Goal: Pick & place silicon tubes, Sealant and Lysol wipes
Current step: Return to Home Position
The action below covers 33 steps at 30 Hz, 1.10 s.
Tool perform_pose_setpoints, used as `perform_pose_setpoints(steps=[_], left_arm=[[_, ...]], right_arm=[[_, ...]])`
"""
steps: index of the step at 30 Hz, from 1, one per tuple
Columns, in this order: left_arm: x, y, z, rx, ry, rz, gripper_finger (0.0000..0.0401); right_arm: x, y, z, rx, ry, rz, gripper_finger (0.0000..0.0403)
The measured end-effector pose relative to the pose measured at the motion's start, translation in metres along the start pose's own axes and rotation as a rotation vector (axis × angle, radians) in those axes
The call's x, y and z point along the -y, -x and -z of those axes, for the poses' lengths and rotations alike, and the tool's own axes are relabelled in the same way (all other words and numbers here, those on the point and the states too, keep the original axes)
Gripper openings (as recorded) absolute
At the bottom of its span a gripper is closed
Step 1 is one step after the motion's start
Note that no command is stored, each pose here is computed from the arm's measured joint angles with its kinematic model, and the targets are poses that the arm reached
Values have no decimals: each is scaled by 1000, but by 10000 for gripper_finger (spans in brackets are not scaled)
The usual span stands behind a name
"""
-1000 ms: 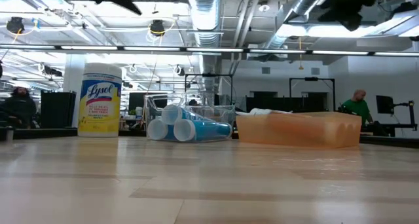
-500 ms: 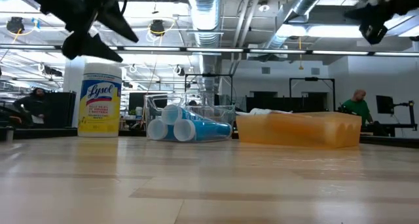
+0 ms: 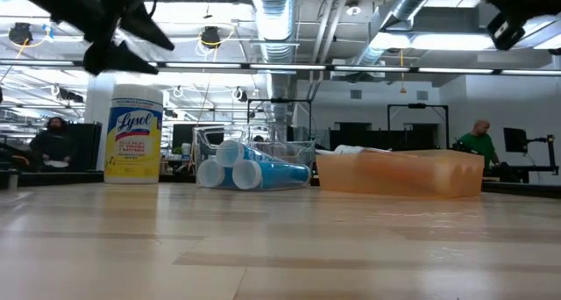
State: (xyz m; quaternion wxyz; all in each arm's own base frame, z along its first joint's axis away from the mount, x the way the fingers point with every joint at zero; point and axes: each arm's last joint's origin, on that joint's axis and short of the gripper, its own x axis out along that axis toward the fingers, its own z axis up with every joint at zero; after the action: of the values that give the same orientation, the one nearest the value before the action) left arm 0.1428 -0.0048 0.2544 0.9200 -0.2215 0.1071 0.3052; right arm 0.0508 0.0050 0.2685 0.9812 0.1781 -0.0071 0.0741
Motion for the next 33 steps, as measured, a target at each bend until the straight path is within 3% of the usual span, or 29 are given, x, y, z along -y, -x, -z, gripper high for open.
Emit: perform_pose_setpoints(steps=[10, 17, 23, 33], left_arm=[[-37, -5, 58, 32, 114, 118, 323], [-47, -7, 74, 14, 104, 104, 323], [-52, -2, 72, 70, 121, 119, 323], [-67, 19, 60, 206, 145, 167, 323]], right_arm=[[4, -11, 16, 28, -4, -63, 154], [8, -17, 27, 12, 4, -67, 154], [7, -17, 24, 55, 75, -78, 154], [6, -18, 24, 77, 95, -90, 154]])
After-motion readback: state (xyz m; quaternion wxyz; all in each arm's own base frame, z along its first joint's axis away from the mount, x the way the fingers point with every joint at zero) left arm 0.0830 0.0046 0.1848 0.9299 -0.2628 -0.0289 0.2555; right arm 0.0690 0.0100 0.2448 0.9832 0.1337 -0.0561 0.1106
